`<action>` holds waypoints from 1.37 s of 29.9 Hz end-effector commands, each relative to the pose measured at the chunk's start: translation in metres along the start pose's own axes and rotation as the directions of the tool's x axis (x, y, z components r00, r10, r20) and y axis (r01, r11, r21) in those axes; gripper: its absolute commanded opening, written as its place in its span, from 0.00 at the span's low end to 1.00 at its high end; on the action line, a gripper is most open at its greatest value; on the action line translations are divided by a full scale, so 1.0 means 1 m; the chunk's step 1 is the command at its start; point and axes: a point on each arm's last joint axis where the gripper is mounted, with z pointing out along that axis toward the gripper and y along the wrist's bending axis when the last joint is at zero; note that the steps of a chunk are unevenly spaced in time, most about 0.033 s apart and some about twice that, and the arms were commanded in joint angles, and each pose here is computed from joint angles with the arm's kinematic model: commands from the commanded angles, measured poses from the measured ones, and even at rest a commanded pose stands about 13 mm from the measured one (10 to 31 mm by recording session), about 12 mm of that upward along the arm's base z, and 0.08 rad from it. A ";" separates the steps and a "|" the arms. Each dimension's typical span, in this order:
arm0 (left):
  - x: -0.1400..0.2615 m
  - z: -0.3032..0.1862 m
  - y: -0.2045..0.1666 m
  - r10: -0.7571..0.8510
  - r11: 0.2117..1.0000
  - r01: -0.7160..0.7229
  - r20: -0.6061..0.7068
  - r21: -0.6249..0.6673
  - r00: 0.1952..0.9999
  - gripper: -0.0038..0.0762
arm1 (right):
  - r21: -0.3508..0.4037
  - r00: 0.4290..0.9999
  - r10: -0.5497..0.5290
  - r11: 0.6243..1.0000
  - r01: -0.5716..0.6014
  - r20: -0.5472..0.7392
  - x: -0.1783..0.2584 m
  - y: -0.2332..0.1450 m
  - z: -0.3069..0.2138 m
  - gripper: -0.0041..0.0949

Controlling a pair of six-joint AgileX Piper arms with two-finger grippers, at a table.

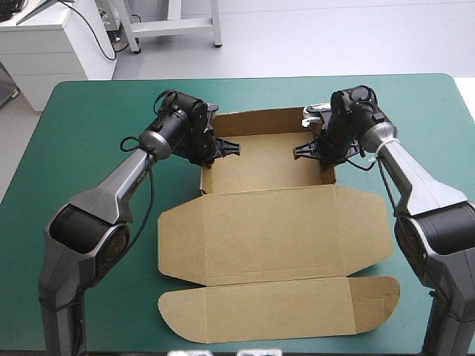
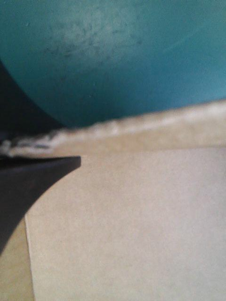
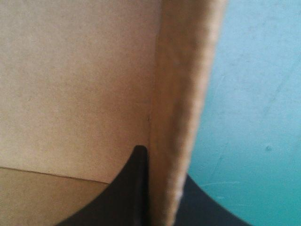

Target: Fold the box

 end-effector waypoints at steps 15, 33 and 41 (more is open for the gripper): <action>0.005 -0.037 -0.012 0.067 0.986 -0.069 0.014 0.152 0.998 0.80 | -0.140 1.000 0.000 0.990 0.004 0.031 0.006 0.008 -0.024 0.69; -0.005 -0.146 0.001 0.100 0.977 -0.158 0.347 0.142 0.932 0.17 | -0.130 0.938 0.080 0.991 -0.038 0.336 -0.010 -0.012 -0.121 0.78; 0.028 -0.200 0.006 0.160 0.957 -0.248 0.434 0.153 0.886 0.04 | -0.130 0.889 0.112 0.990 -0.060 0.445 0.015 -0.013 -0.174 0.77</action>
